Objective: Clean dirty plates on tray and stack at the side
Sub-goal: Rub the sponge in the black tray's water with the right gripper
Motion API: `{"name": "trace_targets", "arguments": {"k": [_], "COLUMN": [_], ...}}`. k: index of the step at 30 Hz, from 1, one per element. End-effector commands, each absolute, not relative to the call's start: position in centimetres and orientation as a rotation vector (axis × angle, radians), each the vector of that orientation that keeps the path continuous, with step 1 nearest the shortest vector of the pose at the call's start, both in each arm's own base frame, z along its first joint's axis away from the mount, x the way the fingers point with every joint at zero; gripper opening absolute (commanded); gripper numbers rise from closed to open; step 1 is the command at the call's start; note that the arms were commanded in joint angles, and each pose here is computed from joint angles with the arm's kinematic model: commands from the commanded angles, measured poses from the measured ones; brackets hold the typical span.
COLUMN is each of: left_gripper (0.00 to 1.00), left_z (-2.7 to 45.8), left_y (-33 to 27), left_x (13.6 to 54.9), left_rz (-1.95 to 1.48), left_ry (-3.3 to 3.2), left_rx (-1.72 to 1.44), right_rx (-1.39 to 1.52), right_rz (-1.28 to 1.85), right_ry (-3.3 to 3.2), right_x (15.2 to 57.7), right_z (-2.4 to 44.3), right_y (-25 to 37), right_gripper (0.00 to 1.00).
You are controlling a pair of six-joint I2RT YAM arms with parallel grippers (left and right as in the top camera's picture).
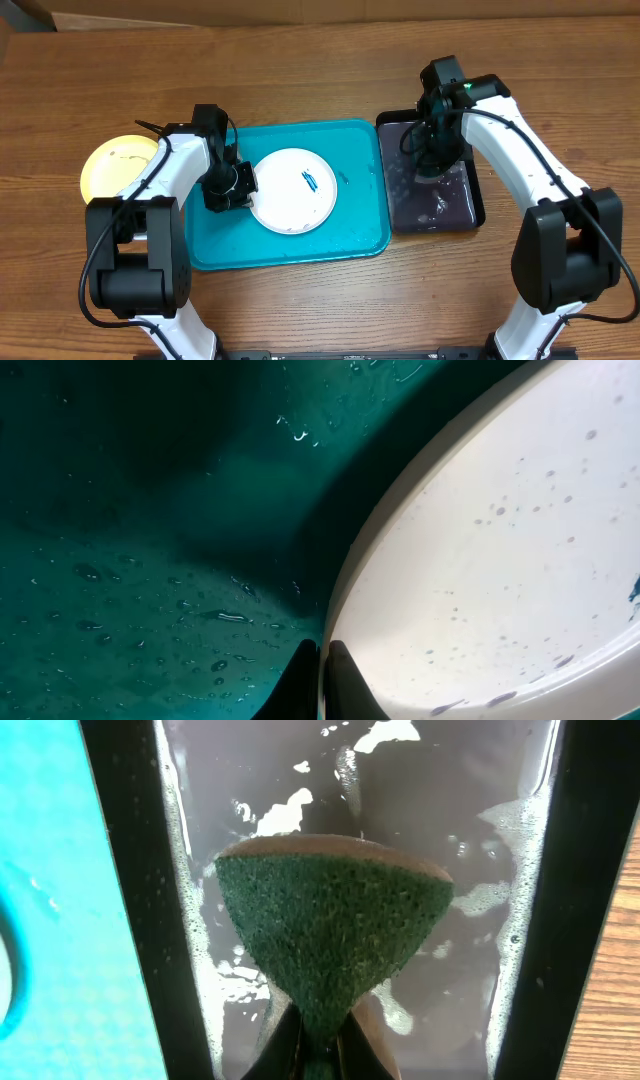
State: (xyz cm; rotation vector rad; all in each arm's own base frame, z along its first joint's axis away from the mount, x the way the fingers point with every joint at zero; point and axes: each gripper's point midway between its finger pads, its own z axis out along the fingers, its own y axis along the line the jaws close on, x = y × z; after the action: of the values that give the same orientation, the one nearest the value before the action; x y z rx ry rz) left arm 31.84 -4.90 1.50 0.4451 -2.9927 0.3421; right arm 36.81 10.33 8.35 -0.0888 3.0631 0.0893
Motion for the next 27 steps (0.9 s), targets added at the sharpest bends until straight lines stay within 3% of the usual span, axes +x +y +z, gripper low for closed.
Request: {"name": "trace_targets", "arguments": {"k": [1, 27], "left_gripper": [0.04, 0.04], "left_z": [2.0, 1.9], "left_y": [-5.2, -8.4], "left_x": [31.7, 31.5], "left_rz": [0.344, 0.343], "left_ry": [-3.004, -3.031], "left_rx": [0.436, 0.282], "right_rx": [-0.089, -0.081], "right_rz": [0.104, 0.096], "right_ry": [2.998, 3.101], "right_x": [37.7, 35.0], "right_z": [10.4, 9.5], "right_y": [10.4, 10.8], "right_gripper": [0.04, 0.04]}}
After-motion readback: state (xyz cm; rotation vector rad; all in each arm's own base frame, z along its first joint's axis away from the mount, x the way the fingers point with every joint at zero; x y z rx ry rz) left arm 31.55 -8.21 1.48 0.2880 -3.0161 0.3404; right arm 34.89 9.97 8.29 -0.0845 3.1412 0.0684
